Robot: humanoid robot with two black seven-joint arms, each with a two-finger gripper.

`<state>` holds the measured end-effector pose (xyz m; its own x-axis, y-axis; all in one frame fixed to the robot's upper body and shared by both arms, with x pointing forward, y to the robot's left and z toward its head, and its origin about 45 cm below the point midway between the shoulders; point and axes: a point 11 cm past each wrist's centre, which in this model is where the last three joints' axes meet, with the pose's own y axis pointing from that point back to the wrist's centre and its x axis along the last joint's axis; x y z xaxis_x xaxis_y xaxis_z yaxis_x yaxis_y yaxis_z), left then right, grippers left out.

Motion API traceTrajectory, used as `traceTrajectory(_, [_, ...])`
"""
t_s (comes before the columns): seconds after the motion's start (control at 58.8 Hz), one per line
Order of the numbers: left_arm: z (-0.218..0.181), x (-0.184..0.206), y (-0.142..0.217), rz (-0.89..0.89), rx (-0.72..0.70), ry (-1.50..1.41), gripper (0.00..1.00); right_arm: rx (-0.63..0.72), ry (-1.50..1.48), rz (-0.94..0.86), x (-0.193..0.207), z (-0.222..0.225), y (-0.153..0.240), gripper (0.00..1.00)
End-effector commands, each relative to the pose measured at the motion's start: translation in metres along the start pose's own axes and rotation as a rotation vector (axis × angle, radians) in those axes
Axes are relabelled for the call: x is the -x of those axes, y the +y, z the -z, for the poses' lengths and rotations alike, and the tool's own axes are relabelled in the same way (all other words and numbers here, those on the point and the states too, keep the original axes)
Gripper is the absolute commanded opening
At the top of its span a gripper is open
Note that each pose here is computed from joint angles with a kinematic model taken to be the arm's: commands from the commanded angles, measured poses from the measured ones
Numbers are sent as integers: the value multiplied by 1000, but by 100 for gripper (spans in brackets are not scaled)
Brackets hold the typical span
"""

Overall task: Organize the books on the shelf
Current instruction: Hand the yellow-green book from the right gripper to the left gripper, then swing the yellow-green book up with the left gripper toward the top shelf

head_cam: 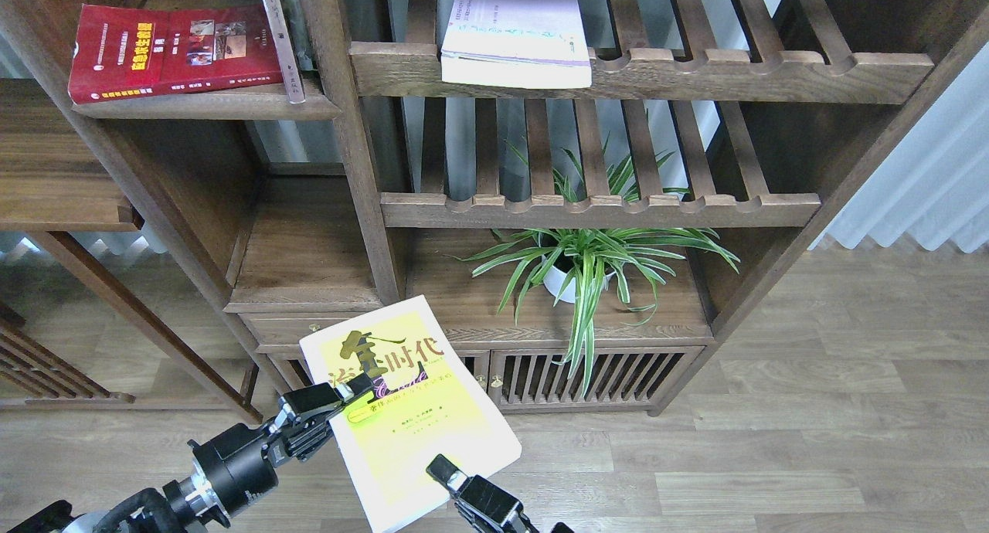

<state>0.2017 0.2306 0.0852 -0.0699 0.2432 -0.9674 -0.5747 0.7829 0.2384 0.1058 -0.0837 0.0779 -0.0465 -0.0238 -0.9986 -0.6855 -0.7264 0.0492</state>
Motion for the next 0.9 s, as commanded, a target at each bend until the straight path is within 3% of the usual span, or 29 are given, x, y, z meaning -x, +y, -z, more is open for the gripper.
traceTrajectory(0.0, [-13,3,4,3,34,-19,4,-6,26,-17,-6,9,1,53])
traceTrajectory(0.17, [-32,10,10,13,85,-48,4,-25,68,-24,-8,27,0,91])
traceTrajectory(0.204, [-35,12,10,17,94,-51,4,-35,72,-30,-9,32,1,94])
traceTrajectory(0.579, [-72,22,33,-32,186,-258,4,-161,110,-69,-20,79,8,98])
traceTrajectory(0.885, [-106,35,62,-139,243,-507,4,-160,101,-84,-27,78,2,98])
